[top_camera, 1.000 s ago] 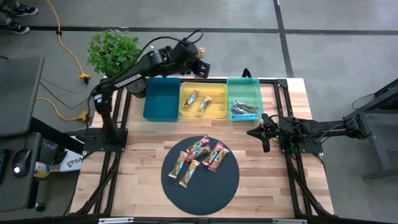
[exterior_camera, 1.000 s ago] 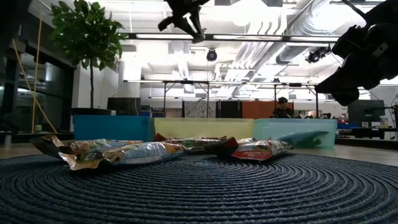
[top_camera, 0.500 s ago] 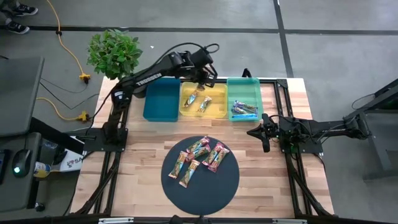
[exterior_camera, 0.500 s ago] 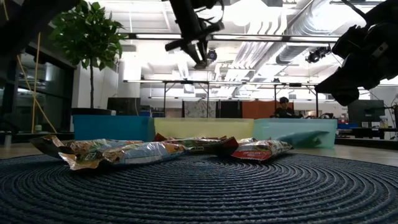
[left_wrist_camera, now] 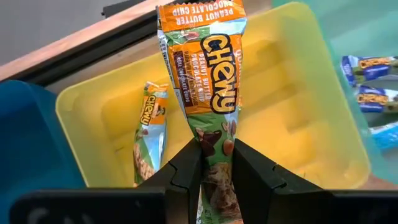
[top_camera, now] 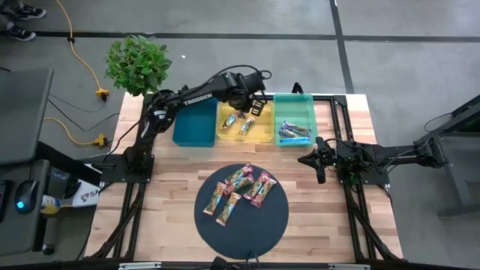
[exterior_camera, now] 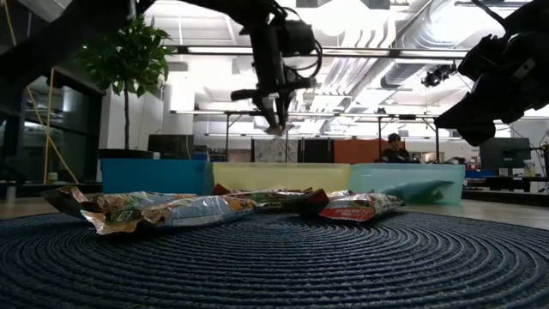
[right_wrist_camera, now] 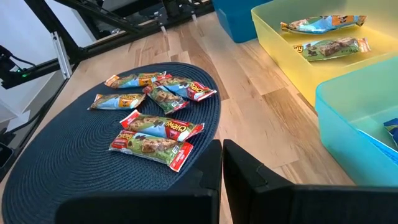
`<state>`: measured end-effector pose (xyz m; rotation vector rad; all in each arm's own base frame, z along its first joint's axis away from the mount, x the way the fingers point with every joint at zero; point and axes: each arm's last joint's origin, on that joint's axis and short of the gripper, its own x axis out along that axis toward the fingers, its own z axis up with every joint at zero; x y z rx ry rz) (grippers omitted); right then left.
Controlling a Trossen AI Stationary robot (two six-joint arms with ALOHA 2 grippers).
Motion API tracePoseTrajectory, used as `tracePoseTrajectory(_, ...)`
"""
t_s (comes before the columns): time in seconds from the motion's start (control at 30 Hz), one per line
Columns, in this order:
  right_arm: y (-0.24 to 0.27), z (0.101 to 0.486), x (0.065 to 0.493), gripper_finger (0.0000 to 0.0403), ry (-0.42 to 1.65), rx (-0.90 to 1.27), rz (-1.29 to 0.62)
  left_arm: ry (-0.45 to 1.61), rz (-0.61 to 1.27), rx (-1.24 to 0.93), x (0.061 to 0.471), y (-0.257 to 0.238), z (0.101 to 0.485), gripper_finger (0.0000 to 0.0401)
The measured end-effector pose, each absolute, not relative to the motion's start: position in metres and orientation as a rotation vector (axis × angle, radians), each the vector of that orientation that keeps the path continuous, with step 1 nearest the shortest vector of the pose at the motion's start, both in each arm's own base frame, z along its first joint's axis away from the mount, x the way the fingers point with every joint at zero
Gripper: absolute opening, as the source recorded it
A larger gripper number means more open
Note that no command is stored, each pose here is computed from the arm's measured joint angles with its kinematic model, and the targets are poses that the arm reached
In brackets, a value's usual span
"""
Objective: Pick and place Granola Bars by type
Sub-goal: Put the yellow granola bar into the yellow bin
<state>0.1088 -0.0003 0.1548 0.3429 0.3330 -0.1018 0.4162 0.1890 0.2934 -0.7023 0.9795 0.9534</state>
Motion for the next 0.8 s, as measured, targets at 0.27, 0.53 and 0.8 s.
tracePoseTrajectory(0.27, 0.0, 0.155, 0.109, 0.0, 0.333, 0.343, -0.102, 1.058, 1.003, -0.734, 0.42, 0.202, 0.256, 0.0075)
tracePoseTrajectory(0.53, 0.0, 0.155, 0.109, 0.0, 0.333, 0.343, -0.102, 1.126, 0.958, -0.847, 0.415, 0.209, 0.212, 0.0076)
tracePoseTrajectory(0.8, 0.0, 0.155, 0.109, 0.0, 0.333, 0.343, -0.102, 1.144, 0.906, -0.893, 0.414, 0.209, 0.185, 0.0076)
